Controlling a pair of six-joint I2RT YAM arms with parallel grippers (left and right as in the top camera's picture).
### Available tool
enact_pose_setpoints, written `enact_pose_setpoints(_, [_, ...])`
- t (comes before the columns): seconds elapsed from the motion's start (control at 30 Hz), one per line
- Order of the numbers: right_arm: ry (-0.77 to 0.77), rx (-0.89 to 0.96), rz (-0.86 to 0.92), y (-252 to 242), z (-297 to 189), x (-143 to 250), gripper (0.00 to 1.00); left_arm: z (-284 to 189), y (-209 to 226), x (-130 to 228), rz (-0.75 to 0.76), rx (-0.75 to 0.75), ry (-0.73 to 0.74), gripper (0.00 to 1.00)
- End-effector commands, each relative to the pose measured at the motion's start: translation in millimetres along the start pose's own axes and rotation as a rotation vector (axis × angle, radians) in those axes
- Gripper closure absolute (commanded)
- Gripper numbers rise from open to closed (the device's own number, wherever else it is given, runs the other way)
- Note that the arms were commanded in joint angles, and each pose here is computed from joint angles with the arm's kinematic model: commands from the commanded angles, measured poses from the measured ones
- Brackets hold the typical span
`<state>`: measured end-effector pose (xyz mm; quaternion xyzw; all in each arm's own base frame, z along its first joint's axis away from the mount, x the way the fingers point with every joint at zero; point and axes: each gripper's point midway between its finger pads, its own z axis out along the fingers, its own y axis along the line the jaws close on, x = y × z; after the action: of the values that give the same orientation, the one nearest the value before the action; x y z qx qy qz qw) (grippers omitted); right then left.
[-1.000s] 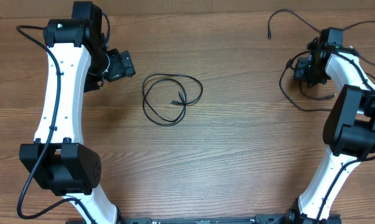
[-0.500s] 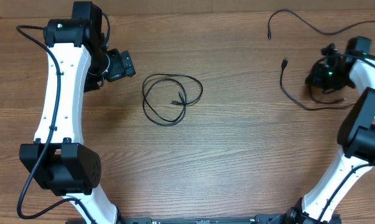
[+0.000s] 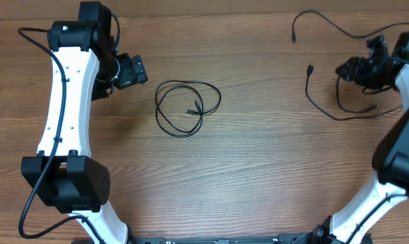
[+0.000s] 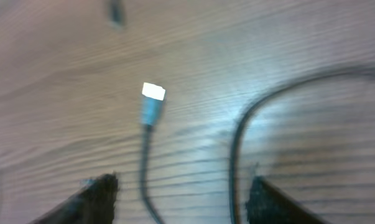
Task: Untangle cables
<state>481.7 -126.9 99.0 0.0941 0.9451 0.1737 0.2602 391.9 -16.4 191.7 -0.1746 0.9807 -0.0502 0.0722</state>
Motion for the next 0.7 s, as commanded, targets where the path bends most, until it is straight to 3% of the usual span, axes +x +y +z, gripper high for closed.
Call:
enact_pose_setpoints(0.0, [-0.131,-0.125,-0.005,63,-58,-32,0.19,-1,0,-2,-0.024,0.005,-0.005,0.00])
enact_pose_setpoints(0.07, [-0.143,-0.222,-0.005,95,-74,-34,0.00,-1,0,-2,-0.024,0.005,-0.005,0.00])
enact_pose_setpoints(0.23, [-0.039,-0.493,-0.003,180,-88,-9,0.00,-1,0,-2,-0.024,0.005,-0.005,0.00])
enact_pose_setpoints(0.47, [0.222,-0.596,-0.076,272,-67,60,0.00,-1,0,-2,-0.024,0.005,-0.005,0.01])
enact_pose_setpoints(0.57, [0.282,-0.563,-0.157,302,-56,85,0.00,-1,0,-2,-0.024,0.005,-0.005,0.01])
enact_pose_setpoints(0.67, [0.298,-0.339,-0.203,306,-30,104,0.00,-1,0,-2,-0.024,0.005,-0.005,0.00])
